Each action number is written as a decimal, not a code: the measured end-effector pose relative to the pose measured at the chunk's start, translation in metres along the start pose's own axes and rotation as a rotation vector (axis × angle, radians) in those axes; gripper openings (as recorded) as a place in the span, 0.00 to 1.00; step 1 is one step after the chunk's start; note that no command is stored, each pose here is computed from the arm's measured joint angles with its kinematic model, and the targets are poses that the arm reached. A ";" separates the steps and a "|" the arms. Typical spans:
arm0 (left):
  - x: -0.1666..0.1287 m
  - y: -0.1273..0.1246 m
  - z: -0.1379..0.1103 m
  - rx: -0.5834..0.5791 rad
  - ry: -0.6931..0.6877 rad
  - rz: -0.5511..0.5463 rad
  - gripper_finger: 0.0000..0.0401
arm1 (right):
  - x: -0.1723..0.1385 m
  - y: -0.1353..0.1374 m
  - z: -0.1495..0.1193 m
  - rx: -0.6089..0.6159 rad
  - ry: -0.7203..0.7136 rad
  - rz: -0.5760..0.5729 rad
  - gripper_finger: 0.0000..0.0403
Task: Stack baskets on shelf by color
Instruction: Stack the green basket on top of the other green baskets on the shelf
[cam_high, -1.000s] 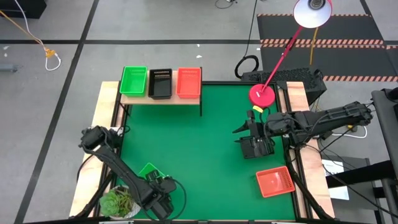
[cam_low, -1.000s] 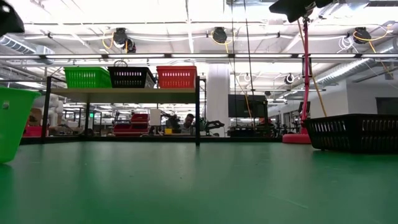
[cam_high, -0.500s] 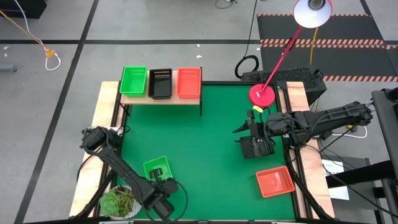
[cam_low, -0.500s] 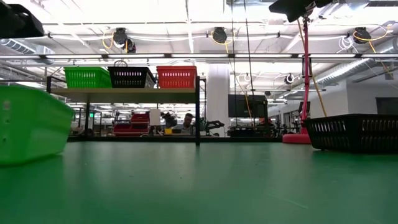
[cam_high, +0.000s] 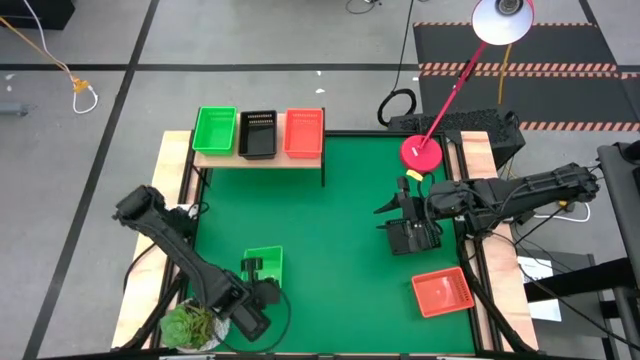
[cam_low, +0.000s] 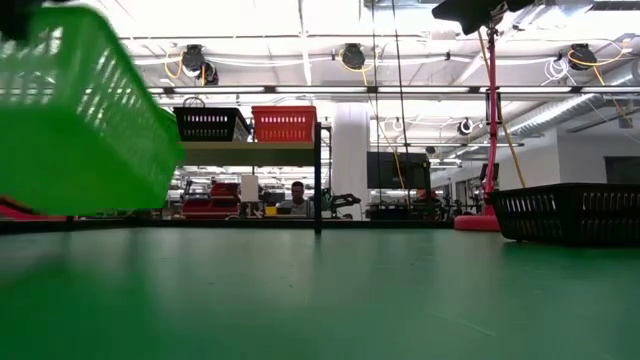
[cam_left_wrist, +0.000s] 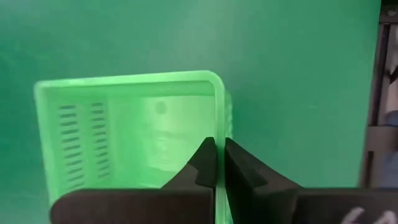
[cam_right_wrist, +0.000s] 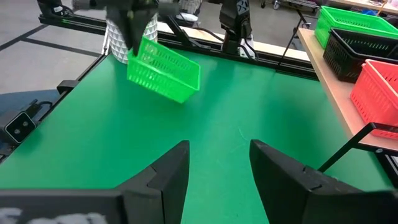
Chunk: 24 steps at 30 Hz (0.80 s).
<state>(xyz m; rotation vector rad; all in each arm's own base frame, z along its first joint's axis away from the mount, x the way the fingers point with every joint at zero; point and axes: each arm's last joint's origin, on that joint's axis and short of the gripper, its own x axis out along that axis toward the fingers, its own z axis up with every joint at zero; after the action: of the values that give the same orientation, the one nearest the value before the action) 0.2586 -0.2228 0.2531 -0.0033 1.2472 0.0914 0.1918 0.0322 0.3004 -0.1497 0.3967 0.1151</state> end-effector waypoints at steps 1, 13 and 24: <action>-0.007 0.004 -0.001 0.021 -0.017 0.010 0.02 | 0.000 0.000 0.000 0.000 0.000 0.000 0.41; -0.077 0.065 -0.012 0.193 -0.171 0.182 0.02 | 0.000 0.000 0.000 -0.001 0.000 0.000 0.41; -0.108 0.126 -0.015 0.304 -0.160 0.334 0.03 | 0.000 0.000 0.000 -0.023 0.001 0.000 0.41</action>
<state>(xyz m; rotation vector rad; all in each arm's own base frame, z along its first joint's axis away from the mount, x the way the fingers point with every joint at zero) 0.2011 -0.1052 0.3566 0.4680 1.0819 0.1863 0.1917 0.0322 0.3003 -0.1720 0.3963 0.1196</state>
